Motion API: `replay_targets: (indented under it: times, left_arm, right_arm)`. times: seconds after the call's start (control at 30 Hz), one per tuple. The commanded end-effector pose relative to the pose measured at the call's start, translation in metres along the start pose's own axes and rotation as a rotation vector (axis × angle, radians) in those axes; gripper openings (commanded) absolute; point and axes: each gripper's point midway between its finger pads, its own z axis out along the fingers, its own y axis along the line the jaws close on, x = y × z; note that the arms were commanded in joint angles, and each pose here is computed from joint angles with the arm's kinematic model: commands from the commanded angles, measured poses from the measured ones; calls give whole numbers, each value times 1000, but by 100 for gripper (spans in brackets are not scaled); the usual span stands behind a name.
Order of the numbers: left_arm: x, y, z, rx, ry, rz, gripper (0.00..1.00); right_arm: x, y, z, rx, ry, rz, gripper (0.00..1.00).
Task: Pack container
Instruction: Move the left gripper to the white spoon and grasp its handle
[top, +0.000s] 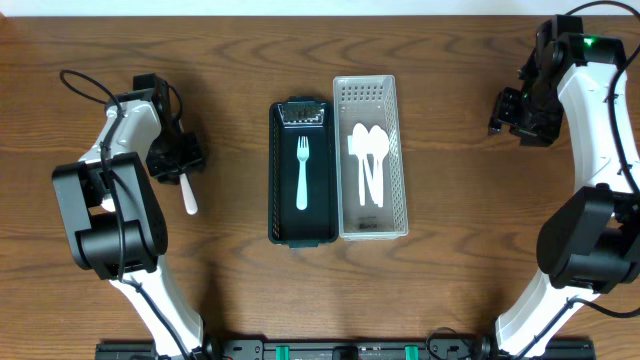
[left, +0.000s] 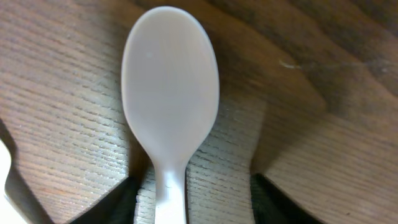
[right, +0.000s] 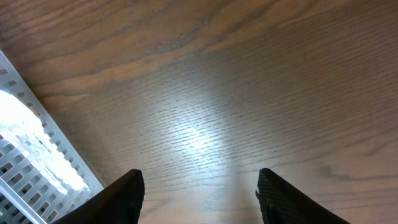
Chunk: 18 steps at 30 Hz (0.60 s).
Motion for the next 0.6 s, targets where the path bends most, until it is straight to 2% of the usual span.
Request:
replay_targets:
  times: [0.0,0.13,0.57]
  left_arm:
    - [14,2,11,-5,51,12,41]
    - [16,7,11,-34,60,12,30]
    - [18,15,10,-80,63,6,27]
  right_arm:
    - [2,1,3,0,14,-15,62]
    - [2,1,3,0,15,-15,61]
    - [3,0,3,1,18,-15,61]
